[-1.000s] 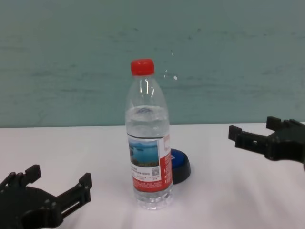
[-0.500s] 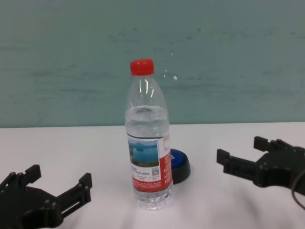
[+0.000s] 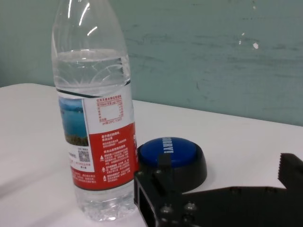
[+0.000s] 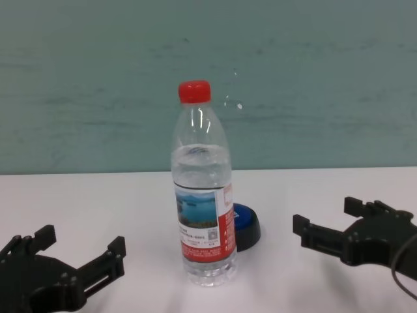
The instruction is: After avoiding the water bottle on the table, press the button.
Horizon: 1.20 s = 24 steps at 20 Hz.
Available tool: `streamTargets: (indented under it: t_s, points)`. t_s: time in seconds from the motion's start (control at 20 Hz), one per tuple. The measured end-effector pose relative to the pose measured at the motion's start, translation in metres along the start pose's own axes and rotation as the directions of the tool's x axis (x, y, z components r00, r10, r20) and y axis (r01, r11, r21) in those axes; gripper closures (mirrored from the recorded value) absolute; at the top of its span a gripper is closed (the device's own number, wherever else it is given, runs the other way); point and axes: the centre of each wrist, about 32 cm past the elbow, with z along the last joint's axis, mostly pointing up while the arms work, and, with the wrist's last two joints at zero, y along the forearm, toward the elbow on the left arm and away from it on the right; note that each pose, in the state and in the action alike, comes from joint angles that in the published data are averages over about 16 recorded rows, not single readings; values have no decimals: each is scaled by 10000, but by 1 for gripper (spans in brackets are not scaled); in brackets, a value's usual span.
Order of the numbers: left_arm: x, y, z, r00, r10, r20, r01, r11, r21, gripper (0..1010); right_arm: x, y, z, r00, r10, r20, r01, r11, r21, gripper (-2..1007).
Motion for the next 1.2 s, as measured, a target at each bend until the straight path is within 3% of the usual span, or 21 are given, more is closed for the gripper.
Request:
streamTargets:
  t_s: [0.25,0.65,0.95,1.2]
  points:
    - [0,0,0,10000,0,0,0,10000,0,10,-4,3,-11,9999,-106,121,106,9999,-7,1]
    - [0,0,0,10000,0,-1,0,10000,0,10,-48,-40,-64,9979,-160,629,140,9994,319,1]
    - [0,0,0,10000,0,-1,0,10000,0,10,-99,-116,-118,9959,-112,900,63,9985,543,1]
    - [0,0,0,10000,0,0,0,10000,0,10,-129,-209,-151,9974,-129,712,79,9975,705,1]
